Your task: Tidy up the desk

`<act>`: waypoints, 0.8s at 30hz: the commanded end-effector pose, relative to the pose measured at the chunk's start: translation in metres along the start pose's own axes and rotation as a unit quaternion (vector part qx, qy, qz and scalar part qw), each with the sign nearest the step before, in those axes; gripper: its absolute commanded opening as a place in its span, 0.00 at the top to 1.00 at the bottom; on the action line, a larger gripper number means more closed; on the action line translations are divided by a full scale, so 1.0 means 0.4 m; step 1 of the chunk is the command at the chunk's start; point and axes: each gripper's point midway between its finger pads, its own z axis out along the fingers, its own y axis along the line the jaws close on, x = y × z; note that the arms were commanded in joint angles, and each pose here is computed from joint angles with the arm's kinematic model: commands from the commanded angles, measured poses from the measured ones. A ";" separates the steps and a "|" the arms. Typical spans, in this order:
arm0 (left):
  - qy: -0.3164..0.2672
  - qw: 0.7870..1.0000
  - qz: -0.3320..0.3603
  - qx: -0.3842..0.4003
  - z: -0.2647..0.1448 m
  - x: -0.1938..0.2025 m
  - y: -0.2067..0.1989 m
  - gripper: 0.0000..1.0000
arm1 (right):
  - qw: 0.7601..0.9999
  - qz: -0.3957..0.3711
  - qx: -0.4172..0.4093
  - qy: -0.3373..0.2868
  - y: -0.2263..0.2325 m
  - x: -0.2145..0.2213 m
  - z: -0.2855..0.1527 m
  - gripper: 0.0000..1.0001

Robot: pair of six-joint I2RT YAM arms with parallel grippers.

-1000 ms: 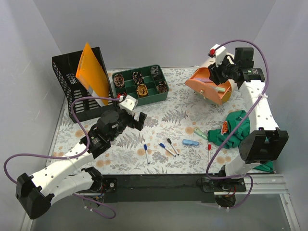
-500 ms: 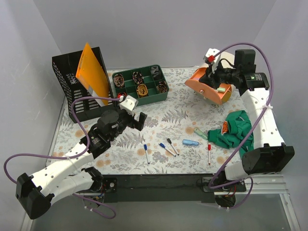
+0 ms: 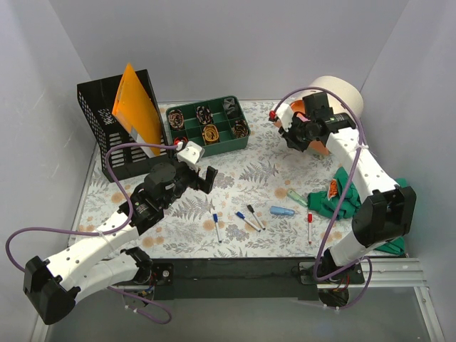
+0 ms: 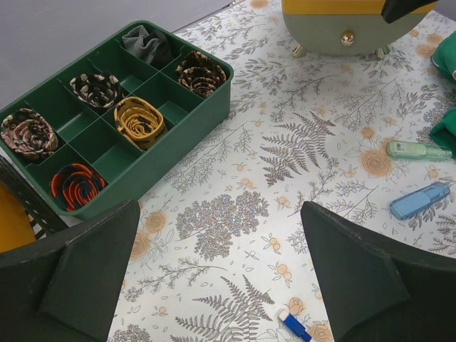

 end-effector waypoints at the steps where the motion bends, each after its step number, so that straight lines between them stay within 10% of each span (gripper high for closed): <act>1: -0.001 1.000 0.000 0.001 0.000 -0.003 0.000 0.02 | 0.991 0.007 0.122 0.050 -0.114 0.046 -0.014 0.84; 11: 0.000 1.000 0.002 0.001 0.002 0.000 0.000 0.02 | 0.958 -0.023 0.269 0.094 -0.256 0.067 -0.062 0.37; 24: -0.001 1.000 0.003 0.000 -0.001 -0.002 0.001 0.02 | 0.945 0.000 0.309 0.108 -0.355 0.116 -0.085 0.32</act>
